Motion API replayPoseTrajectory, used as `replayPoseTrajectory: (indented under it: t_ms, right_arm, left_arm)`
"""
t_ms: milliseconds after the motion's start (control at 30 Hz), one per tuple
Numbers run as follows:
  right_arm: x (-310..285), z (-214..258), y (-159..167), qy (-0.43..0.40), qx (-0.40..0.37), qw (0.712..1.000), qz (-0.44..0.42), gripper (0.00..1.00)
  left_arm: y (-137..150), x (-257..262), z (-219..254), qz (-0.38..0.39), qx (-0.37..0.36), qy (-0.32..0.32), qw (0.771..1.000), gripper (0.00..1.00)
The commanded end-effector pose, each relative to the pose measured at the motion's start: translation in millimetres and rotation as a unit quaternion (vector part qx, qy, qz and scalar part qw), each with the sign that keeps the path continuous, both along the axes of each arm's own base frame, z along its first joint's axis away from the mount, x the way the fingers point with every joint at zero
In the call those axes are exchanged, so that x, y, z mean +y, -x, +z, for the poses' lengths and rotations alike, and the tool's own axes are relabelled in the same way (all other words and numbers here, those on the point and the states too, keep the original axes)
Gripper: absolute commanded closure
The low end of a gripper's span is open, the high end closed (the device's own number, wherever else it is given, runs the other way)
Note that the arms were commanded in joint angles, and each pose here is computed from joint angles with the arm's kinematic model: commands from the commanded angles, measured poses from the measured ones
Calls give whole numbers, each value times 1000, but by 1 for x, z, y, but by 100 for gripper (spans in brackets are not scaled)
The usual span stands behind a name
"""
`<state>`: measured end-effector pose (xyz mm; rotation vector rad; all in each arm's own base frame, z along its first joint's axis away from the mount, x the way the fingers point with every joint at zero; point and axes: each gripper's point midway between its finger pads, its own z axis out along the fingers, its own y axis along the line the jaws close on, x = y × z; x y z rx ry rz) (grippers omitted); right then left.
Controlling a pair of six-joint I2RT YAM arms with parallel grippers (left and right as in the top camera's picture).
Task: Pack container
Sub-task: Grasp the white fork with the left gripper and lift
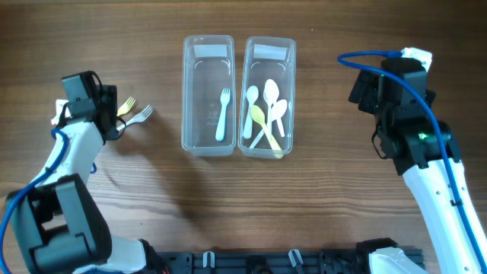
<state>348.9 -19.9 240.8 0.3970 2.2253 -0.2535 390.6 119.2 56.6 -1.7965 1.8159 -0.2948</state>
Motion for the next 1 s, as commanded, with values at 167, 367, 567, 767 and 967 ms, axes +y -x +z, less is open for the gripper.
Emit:
replayPoseTrajectory:
  t_ms: [167,367,567,767,967]
  right_arm:
    - [-3,7,-2,5,-8,1000,-7,0]
    - [-3,7,-2,5,-8,1000,-6,0]
    - [-3,7,-2,5,-8,1000,-7,0]
    - [-3,7,-2,5,-8,1000,-7,0]
    - [-3,7,-2,5,-8,1000,-7,0]
  left_arm:
    - [-3,-8,-40,-22,31,12,999,11]
    - [-5,-9,-50,-33,39,7,999,11]
    - [5,-24,-62,-50,64,43,996,8]
    - [15,-43,-68,-72,81,91,990,11]
    - [22,-45,-65,-71,93,95,989,12]
